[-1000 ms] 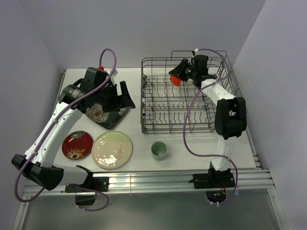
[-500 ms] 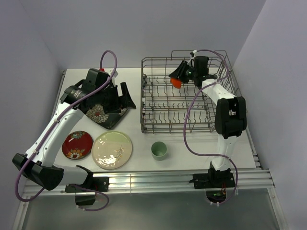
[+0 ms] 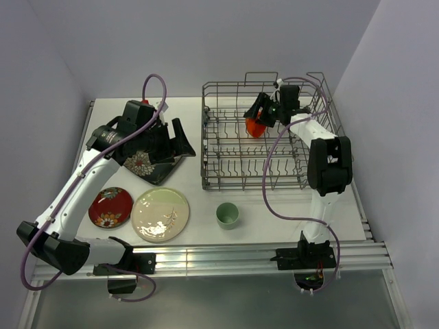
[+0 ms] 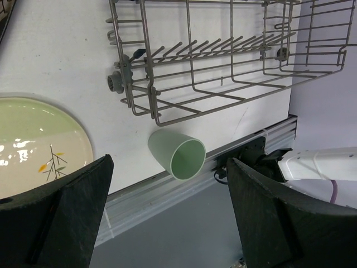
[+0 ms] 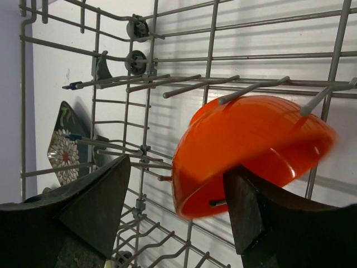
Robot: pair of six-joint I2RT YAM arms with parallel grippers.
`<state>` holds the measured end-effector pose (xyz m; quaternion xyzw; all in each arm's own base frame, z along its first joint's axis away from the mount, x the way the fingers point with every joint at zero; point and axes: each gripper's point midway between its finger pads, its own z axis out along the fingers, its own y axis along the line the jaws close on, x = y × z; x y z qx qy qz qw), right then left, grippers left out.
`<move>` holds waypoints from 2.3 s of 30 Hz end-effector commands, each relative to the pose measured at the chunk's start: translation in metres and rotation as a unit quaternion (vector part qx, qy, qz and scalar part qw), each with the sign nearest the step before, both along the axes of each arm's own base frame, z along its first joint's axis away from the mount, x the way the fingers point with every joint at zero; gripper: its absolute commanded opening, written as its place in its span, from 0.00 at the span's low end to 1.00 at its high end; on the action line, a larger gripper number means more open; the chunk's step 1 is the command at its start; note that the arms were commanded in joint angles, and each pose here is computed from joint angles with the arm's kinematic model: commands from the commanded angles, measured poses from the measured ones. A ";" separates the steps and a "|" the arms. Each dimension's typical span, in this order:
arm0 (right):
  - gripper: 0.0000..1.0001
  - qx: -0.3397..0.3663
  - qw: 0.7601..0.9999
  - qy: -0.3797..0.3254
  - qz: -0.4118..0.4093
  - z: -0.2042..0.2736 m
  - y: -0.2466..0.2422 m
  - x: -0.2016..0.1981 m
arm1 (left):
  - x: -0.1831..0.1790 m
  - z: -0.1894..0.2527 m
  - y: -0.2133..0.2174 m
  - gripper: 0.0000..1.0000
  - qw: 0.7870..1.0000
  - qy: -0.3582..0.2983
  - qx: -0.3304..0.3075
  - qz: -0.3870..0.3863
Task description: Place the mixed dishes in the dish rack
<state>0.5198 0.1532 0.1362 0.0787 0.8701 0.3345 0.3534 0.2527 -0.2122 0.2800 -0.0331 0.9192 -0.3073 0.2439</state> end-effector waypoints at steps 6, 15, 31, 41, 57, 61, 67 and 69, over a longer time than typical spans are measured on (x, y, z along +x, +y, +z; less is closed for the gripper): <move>0.58 -0.021 0.999 -0.034 0.003 0.024 -0.008 -0.002 | 0.000 0.013 -0.009 0.89 0.999 -0.018 -0.031 -0.007; 0.65 0.000 0.999 -0.019 -0.032 0.023 -0.011 -0.001 | 0.002 0.009 -0.012 0.89 0.999 -0.014 -0.030 -0.011; 0.60 0.045 0.977 -0.012 -0.208 0.041 -0.021 0.016 | 0.007 0.008 -0.015 0.89 1.000 -0.012 -0.023 -0.017; 0.05 0.038 0.974 0.004 -0.223 0.049 -0.013 0.027 | 0.008 0.006 -0.015 0.89 1.000 -0.011 -0.017 -0.021; 0.00 0.101 0.974 -0.044 -0.197 0.130 0.000 0.006 | 0.008 0.000 -0.019 0.89 0.999 -0.005 -0.023 -0.028; 0.00 0.117 0.974 -0.053 -0.187 0.154 0.005 0.006 | 0.009 0.001 -0.020 0.89 0.999 -0.007 -0.024 -0.029; 0.00 0.131 0.978 -0.080 -0.141 0.187 0.016 -0.002 | 0.008 -0.002 -0.020 0.88 0.999 -0.004 -0.022 -0.031; 0.00 0.136 0.979 -0.092 -0.123 0.199 0.020 -0.006 | 0.007 -0.002 -0.019 0.88 0.999 -0.004 -0.023 -0.031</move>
